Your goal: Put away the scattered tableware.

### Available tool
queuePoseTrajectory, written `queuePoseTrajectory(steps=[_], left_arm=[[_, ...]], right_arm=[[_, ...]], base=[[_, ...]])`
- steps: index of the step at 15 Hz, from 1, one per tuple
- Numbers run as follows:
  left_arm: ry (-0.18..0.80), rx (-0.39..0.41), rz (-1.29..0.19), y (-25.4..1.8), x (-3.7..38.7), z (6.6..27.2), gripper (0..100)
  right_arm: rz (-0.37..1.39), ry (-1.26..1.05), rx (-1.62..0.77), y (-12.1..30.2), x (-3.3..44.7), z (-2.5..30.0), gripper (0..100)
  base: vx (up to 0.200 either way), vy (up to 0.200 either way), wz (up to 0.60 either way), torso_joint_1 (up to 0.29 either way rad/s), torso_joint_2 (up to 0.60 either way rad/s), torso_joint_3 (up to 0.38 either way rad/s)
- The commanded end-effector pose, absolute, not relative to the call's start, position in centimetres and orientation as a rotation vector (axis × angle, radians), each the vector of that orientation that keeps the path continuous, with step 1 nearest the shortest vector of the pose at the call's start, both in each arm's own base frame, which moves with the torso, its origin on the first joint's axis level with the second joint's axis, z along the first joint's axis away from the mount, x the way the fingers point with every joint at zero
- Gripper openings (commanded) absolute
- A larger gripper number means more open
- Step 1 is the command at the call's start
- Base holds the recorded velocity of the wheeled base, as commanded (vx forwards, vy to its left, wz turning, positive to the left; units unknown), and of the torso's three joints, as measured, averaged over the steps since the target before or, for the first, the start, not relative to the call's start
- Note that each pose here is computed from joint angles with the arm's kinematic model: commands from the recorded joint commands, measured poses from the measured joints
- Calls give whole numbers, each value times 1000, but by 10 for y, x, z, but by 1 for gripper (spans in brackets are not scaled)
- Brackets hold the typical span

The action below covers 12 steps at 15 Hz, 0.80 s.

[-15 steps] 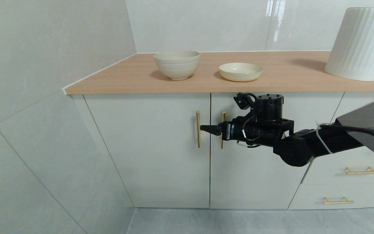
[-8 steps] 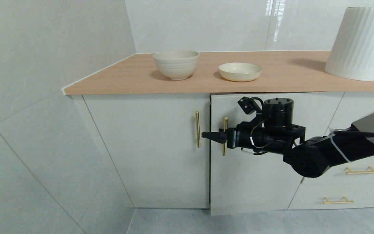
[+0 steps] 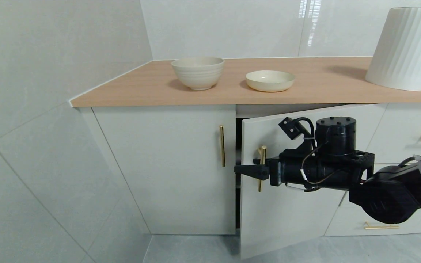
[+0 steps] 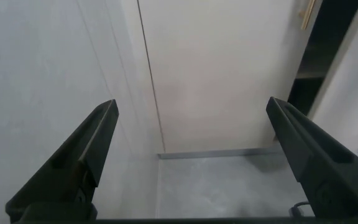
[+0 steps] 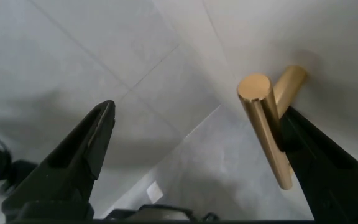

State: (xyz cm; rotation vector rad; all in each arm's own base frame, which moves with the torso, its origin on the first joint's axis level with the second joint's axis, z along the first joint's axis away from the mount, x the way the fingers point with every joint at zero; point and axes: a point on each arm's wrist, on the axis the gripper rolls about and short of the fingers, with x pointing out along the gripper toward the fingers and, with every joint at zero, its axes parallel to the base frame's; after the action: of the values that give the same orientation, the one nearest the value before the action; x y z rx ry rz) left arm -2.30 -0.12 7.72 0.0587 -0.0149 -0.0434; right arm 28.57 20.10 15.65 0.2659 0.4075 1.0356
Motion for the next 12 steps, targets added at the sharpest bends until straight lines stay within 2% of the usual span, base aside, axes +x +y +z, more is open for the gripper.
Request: queuePoseTrajectory(steps=[1,3,5,7,8,9,11,12], left_arm=[[-15,68,-42,-1,-23,77,100],[-30,97,-40,-1,-24,80,100],[-92,100,-60,-2,-33,117,100],[-29,98,-155,-4,-22,174,100],[1,96,-177,-4,-13,183,100],[137,82,-208,-4,24,204,100],[277,68,-224,-5,66,212,100],[305,72,-263,-9,81,213,100]], right_arm=[[1045,409,264,191,267,163,100],[1067,401,261,193,257,167,100],[1068,409,260,188,248,167,100],[1066,435,258,181,237,163,100],[1063,441,258,179,235,161,100],[1065,444,256,174,227,162,100],[1070,415,258,170,221,170,100],[1085,406,259,169,216,173,100]], base=[[0,0,0,0,0,0],[0,0,0,0,0,0],[0,0,0,0,0,0],[0,0,0,0,0,0],[0,0,0,0,0,0],[0,0,0,0,0,0],[0,0,0,0,0,0],[0,0,0,0,0,0]])
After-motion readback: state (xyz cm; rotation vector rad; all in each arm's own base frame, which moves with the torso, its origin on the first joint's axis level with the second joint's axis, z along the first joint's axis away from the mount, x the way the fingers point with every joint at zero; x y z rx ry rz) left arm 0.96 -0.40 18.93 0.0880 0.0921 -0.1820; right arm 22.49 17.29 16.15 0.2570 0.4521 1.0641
